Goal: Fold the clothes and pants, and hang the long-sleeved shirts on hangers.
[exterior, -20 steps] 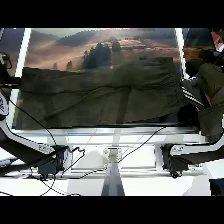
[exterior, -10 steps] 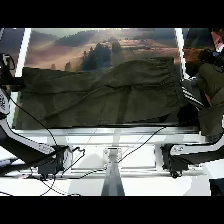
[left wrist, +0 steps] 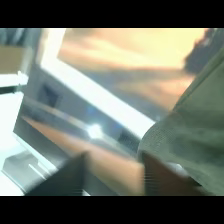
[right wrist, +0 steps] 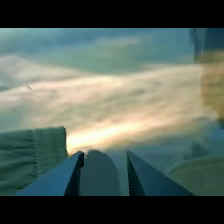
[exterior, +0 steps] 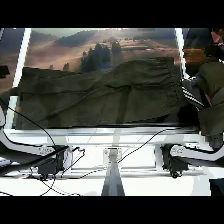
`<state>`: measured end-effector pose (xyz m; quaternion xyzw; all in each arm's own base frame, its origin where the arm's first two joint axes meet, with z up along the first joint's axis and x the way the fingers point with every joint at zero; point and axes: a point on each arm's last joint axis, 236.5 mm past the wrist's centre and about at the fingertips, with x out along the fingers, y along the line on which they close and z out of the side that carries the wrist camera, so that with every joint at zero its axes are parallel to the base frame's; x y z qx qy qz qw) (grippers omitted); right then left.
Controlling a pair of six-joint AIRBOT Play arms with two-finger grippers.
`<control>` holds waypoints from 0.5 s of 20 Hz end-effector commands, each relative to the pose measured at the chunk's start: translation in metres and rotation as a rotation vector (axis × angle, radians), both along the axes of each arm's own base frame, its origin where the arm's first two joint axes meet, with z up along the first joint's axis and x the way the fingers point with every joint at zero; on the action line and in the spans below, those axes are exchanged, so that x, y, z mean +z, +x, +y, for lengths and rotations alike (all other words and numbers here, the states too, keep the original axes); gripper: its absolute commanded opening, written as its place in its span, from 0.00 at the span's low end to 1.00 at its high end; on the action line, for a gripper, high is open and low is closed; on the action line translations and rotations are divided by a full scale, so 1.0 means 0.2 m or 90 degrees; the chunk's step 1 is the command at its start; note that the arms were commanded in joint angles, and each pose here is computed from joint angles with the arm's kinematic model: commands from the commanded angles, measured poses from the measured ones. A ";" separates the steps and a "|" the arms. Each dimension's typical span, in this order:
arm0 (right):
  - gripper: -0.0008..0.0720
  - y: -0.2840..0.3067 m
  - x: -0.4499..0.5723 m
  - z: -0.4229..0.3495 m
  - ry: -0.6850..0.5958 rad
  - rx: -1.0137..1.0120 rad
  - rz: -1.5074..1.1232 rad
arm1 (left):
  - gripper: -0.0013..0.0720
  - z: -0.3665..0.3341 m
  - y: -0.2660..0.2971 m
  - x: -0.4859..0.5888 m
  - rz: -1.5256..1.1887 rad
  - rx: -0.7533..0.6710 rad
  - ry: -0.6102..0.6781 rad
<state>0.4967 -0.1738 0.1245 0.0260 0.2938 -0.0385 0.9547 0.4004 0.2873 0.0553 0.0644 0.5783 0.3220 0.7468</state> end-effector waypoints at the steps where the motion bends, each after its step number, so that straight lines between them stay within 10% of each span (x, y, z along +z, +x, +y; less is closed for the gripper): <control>1: 0.44 -0.17 0.17 0.11 -0.027 0.036 0.023 | 0.04 -0.17 0.05 0.20 -0.114 -0.009 -0.067; 2: 0.40 -0.25 0.15 0.13 -0.026 0.039 0.061 | 0.04 -0.27 0.09 0.21 -0.148 -0.021 -0.120; 3: 0.03 -0.35 0.11 0.14 -0.027 0.038 0.114 | 0.04 -0.37 0.11 0.22 -0.169 -0.037 -0.168; 6: 0.05 -0.65 -0.03 0.11 -0.010 -0.006 0.283 | 0.04 -0.67 0.16 0.24 -0.191 -0.093 -0.305; 10: 0.05 -1.04 -0.26 0.18 0.111 -0.035 0.480 | 0.04 -0.90 0.10 0.17 -0.077 -0.192 -0.295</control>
